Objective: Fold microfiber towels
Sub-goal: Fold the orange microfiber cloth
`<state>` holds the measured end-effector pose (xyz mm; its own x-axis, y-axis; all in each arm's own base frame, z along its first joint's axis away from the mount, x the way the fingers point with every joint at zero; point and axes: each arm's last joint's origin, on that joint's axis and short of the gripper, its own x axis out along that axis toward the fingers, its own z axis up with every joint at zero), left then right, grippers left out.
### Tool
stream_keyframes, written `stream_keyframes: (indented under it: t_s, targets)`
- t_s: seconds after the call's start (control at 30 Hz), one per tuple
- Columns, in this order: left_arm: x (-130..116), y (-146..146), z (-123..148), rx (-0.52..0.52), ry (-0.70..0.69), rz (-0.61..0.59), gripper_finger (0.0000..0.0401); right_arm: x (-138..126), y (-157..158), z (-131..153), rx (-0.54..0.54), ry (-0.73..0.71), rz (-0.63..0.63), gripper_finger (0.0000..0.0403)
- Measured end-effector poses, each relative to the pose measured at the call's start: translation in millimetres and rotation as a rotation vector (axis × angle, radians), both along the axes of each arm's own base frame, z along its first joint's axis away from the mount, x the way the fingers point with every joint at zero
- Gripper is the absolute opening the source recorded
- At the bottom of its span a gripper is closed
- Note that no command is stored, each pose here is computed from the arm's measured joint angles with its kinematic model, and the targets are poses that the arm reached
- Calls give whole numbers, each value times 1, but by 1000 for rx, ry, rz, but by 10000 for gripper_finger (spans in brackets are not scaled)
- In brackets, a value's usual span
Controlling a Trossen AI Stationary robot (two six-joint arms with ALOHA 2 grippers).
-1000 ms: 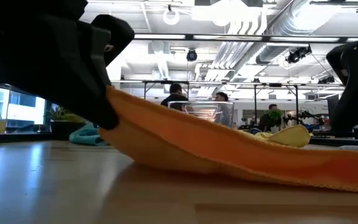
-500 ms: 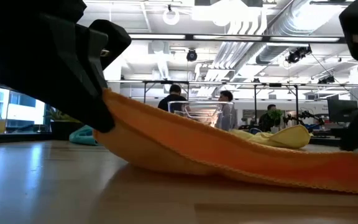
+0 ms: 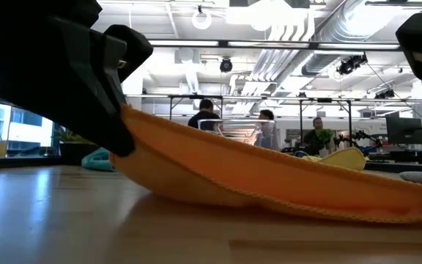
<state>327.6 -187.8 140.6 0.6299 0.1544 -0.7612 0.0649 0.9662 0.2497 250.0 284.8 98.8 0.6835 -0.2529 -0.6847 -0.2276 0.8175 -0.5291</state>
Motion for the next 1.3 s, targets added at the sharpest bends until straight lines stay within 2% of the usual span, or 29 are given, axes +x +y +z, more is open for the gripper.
stream_keyframes:
  t_s: [0.17, 0.3, 0.43, 0.67, 0.87, 1.03, 1.3]
  targets:
    - [-1, 0, 0, -7, 5, 15, 0, -2, 2, 0, 0, -2, 8, 19]
    - [-1, 0, -1, -15, 4, 24, 0, -1, 3, 0, 21, -12, 8, 25]
    - [0, 2, -1, -82, 5, 80, 0, 0, 5, -1, 61, -11, 5, 66]
    - [1, 2, -1, -194, -5, 188, 0, 2, 7, 3, 164, -63, -119, 154]
    - [3, 3, 0, -274, -19, 255, 0, 10, 17, 16, 255, -94, -146, 205]
    - [7, 8, 3, -326, -54, 318, 0, 16, 12, 17, 284, -131, -214, 229]
    - [11, 20, 22, -340, -142, 380, 0, 22, 5, 17, 256, -140, -230, 232]
